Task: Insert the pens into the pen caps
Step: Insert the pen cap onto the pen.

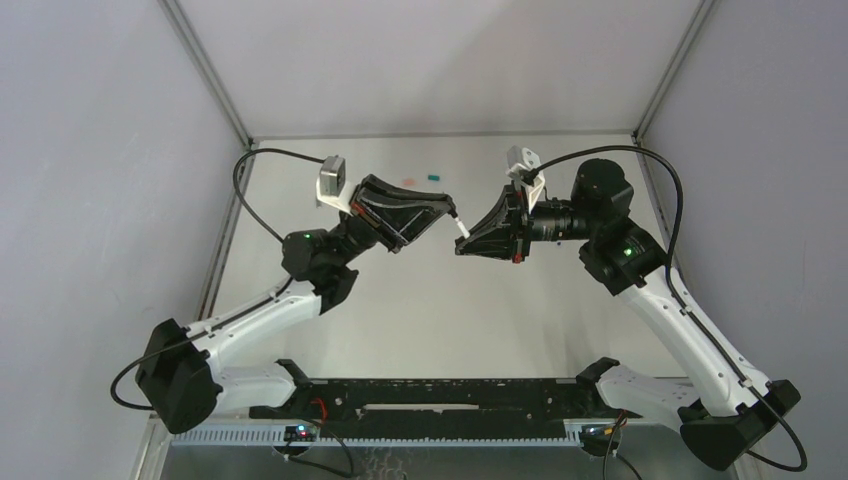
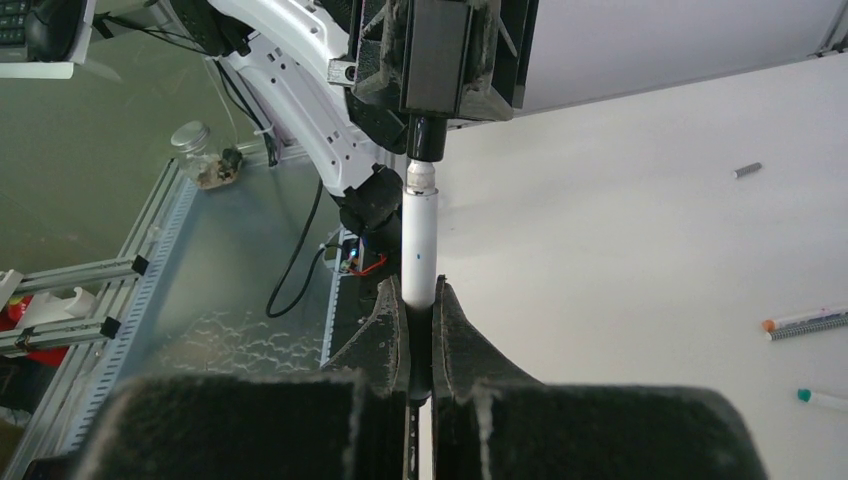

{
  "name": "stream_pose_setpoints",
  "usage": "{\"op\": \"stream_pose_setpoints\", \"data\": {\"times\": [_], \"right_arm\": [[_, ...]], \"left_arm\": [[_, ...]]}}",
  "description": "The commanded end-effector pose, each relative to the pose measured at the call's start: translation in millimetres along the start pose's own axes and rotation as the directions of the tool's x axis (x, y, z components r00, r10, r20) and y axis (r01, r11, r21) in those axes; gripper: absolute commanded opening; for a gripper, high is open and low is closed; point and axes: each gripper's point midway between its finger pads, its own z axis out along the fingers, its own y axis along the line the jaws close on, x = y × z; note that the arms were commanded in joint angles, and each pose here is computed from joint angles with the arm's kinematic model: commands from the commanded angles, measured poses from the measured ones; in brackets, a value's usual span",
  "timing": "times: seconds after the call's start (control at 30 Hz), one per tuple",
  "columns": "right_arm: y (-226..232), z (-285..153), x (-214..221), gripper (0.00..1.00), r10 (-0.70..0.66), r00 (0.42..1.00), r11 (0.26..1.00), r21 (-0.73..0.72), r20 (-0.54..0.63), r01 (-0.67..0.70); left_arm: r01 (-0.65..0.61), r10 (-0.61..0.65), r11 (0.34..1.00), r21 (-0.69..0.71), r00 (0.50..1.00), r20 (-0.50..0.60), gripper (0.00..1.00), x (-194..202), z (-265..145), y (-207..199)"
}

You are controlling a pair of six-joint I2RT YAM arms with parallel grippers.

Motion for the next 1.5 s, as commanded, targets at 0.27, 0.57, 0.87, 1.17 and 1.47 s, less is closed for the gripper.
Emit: {"op": "stream_pose_setpoints", "data": {"times": [0.27, 0.57, 0.87, 1.17, 1.47], "right_arm": [[-2.3, -1.6, -18.4, 0.0, -0.061, 0.997, 0.998, 0.026, 0.041, 0.06], [-12.1, -0.6, -38.1, 0.0, -0.124, 0.989, 0.991, 0.068, 0.075, 0.119], [-39.5, -7.0, -95.4, 0.0, -0.287, 0.934, 0.945, 0.224, 0.212, 0.239], [-44.4, 0.3, -110.9, 0.0, -0.297, 0.934, 0.944, 0.208, 0.201, 0.256], [-38.2, -3.2, -28.2, 0.0, -0.207, 0.978, 0.971, 0.124, 0.019, 0.203]], "left_arm": [[0.024, -0.022, 0.996, 0.087, 1.0, -0.019, 0.0, -6.3, 12.6, -19.6], [0.103, -0.115, 0.993, -0.061, 0.96, -0.255, 0.0, 53.1, -6.4, 11.0], [0.213, -0.251, 0.966, -0.149, 0.914, -0.319, 0.0, 100.6, -31.4, 25.0], [0.272, -0.317, 0.946, -0.175, 0.887, -0.336, 0.0, 122.0, -36.8, 35.1], [0.187, -0.221, 0.961, -0.206, 0.963, -0.153, 0.31, 63.3, -29.1, 35.6]]}}
